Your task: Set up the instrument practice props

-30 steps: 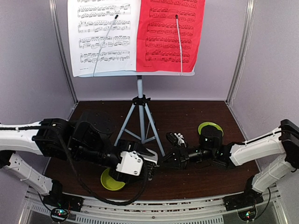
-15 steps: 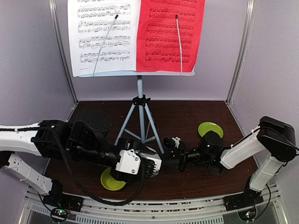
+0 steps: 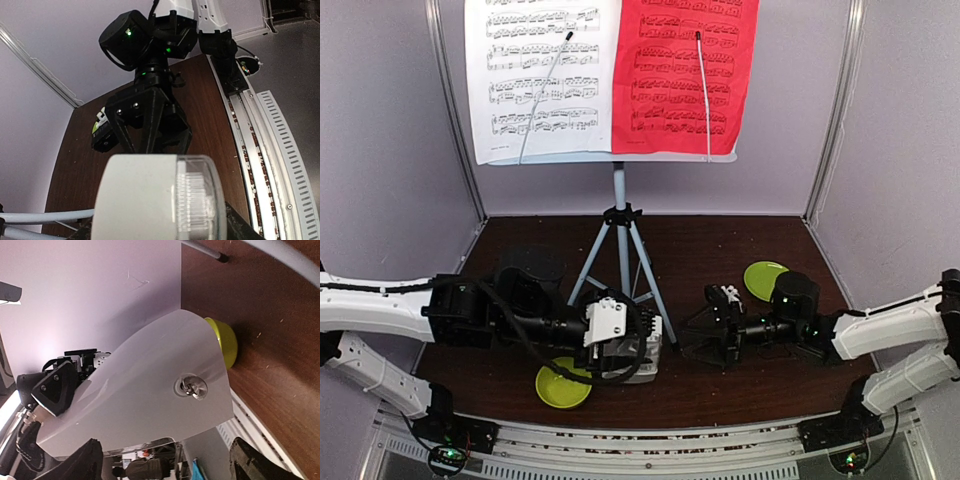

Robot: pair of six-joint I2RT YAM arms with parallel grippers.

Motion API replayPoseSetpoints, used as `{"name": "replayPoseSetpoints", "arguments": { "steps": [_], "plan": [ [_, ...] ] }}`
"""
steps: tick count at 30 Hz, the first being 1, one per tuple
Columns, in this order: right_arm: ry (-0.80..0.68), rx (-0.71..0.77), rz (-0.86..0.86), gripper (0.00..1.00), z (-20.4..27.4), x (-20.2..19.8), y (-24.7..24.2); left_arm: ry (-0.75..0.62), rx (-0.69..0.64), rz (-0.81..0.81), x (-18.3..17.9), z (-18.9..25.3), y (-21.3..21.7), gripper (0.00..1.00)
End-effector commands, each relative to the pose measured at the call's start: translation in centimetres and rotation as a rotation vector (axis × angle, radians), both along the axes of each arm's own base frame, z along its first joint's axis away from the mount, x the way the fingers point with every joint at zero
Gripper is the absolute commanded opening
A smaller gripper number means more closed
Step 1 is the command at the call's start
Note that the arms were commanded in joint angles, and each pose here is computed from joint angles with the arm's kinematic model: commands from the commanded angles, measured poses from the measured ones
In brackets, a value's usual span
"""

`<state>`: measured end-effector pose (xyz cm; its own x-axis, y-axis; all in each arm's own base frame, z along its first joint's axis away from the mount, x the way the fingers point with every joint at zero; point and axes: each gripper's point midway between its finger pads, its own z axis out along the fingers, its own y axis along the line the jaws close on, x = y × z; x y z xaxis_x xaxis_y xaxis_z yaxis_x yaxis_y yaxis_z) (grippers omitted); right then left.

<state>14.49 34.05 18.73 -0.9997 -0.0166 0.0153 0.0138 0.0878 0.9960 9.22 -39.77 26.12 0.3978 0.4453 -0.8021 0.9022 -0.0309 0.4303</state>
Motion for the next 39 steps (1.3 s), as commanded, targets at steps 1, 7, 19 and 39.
{"name": "replayPoseSetpoints", "arguments": {
  "steps": [1, 7, 19, 39],
  "plan": [
    [-0.174, -0.249, -0.048, 0.90, -2.9, 0.8, -2.3, -0.005, -0.281, 0.002, 1.3, 5.6, -2.5, 0.10],
    [-0.296, -0.355, -0.109, 0.94, -2.4, 1.2, -4.8, 0.101, -0.339, 0.016, 2.5, 3.1, -3.9, 0.10],
    [-0.378, -0.400, -0.225, 0.95, -1.3, 1.5, -7.6, 0.166, -0.319, -0.010, 3.9, -2.1, -5.6, 0.11],
    [-0.618, -0.461, -0.208, 0.87, 1.3, 2.5, -6.8, 0.300, -0.378, 0.204, 7.0, -4.8, -4.5, 0.34]
  ]
}}
